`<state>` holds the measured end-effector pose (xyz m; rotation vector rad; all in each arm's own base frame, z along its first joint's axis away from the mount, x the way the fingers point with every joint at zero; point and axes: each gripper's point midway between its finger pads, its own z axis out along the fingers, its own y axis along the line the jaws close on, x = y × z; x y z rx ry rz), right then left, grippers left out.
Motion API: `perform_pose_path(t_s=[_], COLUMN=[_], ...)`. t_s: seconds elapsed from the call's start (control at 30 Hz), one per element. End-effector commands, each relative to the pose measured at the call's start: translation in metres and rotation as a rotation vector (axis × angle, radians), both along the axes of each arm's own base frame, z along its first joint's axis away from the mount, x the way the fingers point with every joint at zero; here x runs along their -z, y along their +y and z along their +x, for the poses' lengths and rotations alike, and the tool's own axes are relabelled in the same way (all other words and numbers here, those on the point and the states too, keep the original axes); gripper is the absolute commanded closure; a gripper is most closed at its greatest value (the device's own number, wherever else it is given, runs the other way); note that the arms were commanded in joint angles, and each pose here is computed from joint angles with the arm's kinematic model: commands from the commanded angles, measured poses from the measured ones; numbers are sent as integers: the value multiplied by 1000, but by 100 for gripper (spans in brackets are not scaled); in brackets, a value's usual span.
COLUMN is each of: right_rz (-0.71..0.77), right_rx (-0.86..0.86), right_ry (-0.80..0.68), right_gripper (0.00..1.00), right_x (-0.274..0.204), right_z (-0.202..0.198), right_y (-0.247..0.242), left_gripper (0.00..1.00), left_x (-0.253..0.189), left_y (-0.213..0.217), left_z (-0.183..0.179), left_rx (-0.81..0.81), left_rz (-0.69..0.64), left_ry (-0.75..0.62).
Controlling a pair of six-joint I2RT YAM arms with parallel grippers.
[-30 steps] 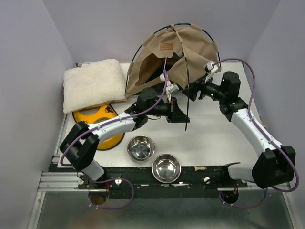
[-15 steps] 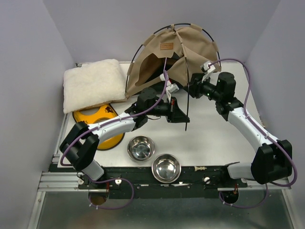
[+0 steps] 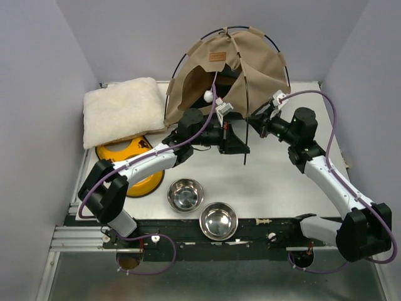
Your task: Set up the pet tent
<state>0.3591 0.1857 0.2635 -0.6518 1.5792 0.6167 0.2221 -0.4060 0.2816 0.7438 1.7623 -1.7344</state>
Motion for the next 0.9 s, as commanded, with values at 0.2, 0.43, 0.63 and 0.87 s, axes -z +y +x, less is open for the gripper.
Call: perform_pose_path(t_s=[0.2,0.43,0.63,0.87], right_rz=[-57,-62,-66,-88], right_rx=[-168,-219,-228,-248], right_ry=[13,-1,8,5], right_gripper=[99,99,99,99], right_x=[34,36,38,43], right_z=[-63,-89,-94,-97], right_y=[6,5,5,9], left_gripper=[100,100,100,100], left_x=[-73,-91,-118,-124], left_y=[8,12,16,12], left_z=[39,96,131,138], left_rx=[-195,-338,-408,-421], left_rz=[-129,-138,-175,-196], left_ry=[-230,-310,-372,-347])
